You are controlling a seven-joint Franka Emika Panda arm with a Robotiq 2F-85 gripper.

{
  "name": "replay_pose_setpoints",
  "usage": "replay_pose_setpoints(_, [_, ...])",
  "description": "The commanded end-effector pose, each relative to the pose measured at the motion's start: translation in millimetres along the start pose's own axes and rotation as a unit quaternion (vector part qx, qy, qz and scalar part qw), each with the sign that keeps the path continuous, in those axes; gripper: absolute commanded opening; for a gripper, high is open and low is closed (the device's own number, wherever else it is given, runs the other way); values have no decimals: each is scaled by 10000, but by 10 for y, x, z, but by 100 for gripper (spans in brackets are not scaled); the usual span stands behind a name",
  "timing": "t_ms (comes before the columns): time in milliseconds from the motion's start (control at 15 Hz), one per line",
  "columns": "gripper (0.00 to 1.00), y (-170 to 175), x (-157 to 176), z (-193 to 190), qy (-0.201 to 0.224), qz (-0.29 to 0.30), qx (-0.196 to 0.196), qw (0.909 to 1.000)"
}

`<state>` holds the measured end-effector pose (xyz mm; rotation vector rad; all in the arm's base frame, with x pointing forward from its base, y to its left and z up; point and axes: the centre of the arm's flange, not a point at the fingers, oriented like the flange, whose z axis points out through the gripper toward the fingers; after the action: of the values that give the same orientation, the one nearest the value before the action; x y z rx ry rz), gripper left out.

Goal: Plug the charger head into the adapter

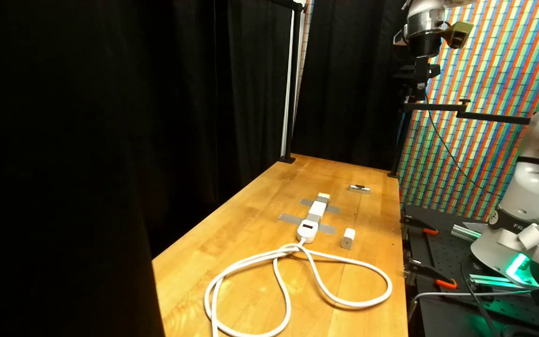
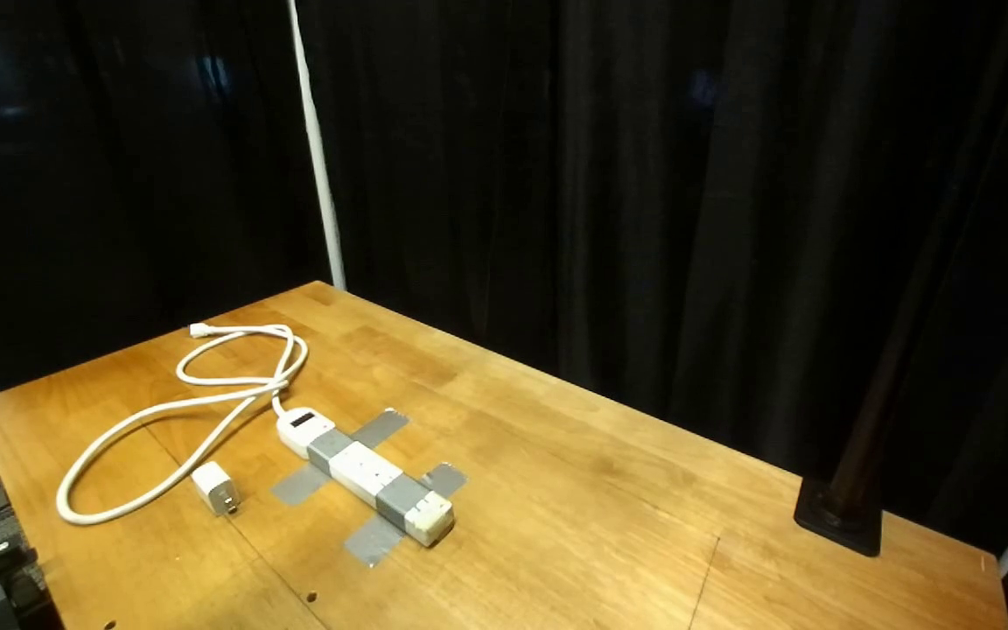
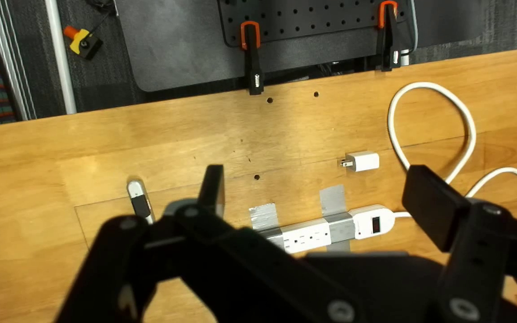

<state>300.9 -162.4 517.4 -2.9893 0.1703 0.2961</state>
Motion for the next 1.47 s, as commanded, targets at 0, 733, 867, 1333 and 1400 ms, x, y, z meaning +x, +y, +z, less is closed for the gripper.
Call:
replay_pose_setpoints(0, [100,0,0,0,0,0,0,10000])
replay_pose_setpoints(733, [100,-986,745,1850,-784,543,-522,9941])
replay_pose_setpoints(867, [100,-1136,824,2198,-733,172,-671,9949])
replay_pose_setpoints(1333, [49,-1546,1001,2937,-419,-419,-613,9964])
replay_pose_setpoints(1400, [42,-1601,1028,3009,-351,-493,-588,9964])
